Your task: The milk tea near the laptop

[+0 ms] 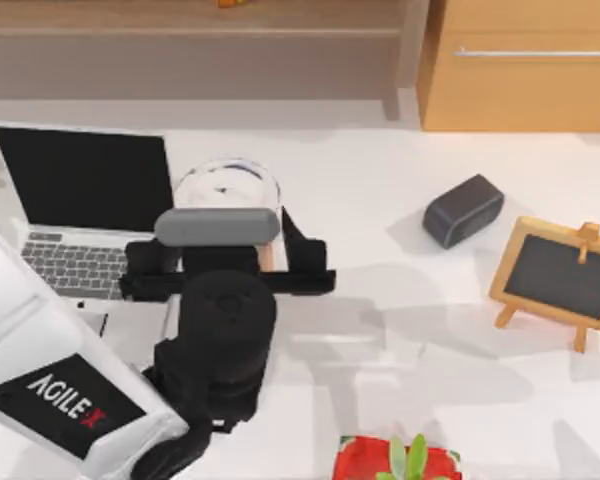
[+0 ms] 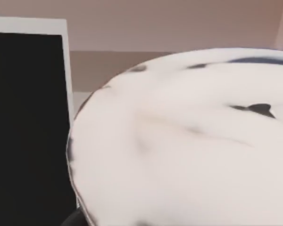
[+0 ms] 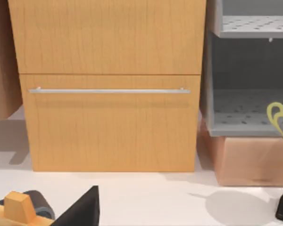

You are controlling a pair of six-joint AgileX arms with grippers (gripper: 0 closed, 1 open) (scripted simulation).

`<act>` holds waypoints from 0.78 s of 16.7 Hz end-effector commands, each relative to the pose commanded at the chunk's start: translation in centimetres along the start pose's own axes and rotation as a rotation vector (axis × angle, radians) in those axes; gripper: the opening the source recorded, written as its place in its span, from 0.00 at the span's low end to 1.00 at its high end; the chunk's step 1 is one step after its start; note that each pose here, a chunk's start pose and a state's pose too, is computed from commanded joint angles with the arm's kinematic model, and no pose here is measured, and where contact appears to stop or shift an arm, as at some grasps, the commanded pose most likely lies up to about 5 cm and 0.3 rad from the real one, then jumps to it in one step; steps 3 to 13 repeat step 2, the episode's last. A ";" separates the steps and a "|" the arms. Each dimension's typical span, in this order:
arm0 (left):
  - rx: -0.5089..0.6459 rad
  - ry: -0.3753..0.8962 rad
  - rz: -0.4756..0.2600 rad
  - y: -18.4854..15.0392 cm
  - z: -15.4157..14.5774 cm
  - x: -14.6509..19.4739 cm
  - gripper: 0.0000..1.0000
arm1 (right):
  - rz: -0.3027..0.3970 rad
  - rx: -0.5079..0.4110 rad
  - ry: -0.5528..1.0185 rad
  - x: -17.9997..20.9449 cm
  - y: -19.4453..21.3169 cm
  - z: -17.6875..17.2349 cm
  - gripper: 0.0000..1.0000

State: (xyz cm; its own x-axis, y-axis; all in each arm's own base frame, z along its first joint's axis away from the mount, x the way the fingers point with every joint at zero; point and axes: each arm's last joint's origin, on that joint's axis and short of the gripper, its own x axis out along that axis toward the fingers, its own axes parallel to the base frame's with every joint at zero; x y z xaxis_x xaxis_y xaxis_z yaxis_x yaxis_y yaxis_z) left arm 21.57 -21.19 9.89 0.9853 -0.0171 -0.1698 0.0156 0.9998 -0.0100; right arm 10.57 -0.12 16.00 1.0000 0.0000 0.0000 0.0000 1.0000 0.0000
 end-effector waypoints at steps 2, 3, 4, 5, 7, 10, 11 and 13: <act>0.000 0.000 0.000 0.0 0.0 0.0 1.00 | 0.000 0.000 0.000 0.0 0.0 0.0 1.00; 0.000 0.000 0.000 0.0 0.0 0.0 1.00 | 0.000 0.000 0.000 0.0 0.0 0.0 1.00; 0.000 0.000 0.000 0.0 0.0 0.0 1.00 | 0.000 0.000 0.000 0.0 0.0 0.0 1.00; 0.000 0.000 0.000 0.0 0.0 0.0 1.00 | 0.000 0.000 0.000 0.0 0.0 0.0 1.00; 0.000 0.000 0.000 0.0 0.0 0.0 1.00 | 0.000 0.000 0.000 0.0 0.0 0.0 1.00; 0.000 0.000 0.000 0.0 0.0 0.0 1.00 | 0.000 0.000 0.000 0.0 0.0 0.0 1.00; 0.000 0.000 0.000 0.0 0.0 0.0 1.00 | 0.000 0.000 0.000 0.0 0.0 0.0 1.00; 0.000 0.000 0.000 0.0 0.0 0.0 1.00 | 0.000 0.000 0.000 0.0 0.0 0.0 1.00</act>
